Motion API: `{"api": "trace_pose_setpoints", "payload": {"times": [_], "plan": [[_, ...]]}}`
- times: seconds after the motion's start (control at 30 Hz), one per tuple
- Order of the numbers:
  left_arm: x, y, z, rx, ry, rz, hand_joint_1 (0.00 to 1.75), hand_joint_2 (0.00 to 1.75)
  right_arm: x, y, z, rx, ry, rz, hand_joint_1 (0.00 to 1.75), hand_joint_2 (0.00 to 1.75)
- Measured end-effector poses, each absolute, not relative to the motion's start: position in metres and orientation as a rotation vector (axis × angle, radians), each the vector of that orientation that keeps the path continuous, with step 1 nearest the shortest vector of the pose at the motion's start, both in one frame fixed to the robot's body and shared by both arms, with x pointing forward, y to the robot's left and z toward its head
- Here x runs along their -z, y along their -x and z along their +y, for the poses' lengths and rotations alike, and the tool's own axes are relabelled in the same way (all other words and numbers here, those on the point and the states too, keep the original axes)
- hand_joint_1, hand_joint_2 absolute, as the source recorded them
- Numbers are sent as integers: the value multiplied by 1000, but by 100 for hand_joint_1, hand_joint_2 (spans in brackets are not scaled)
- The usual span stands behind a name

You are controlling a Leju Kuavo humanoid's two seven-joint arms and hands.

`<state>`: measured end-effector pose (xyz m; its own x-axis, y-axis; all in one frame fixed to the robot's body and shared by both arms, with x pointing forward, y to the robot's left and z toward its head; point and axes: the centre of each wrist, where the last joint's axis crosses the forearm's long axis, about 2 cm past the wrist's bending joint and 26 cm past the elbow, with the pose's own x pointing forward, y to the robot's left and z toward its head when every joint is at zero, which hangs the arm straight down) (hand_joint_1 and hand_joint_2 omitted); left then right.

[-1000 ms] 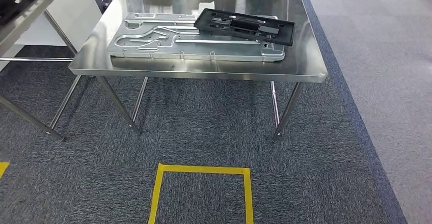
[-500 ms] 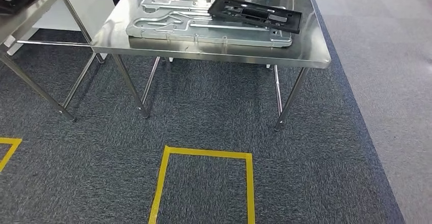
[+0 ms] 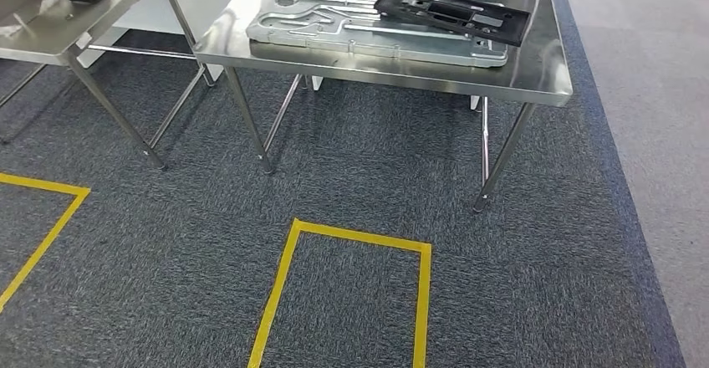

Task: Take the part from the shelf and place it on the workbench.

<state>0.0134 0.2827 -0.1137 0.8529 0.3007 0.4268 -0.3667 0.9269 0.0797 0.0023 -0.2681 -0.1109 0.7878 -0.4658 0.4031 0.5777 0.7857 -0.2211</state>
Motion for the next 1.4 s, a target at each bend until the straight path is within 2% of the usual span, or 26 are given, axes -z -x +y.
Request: {"api": "trace_pose_setpoints", "payload": {"times": [0.37,0.83,1.4], "plan": [[114,-11,292,-297,-166,-420,0,0,111,-7,-258,274,260,-238,0,0],[114,-14,292,-241,-153,-425,0,0,112,2,-257,124,188,-162,0,0],[114,-10,291,-222,-150,-414,0,0,112,3,-257,58,148,-165,0,0]]}}
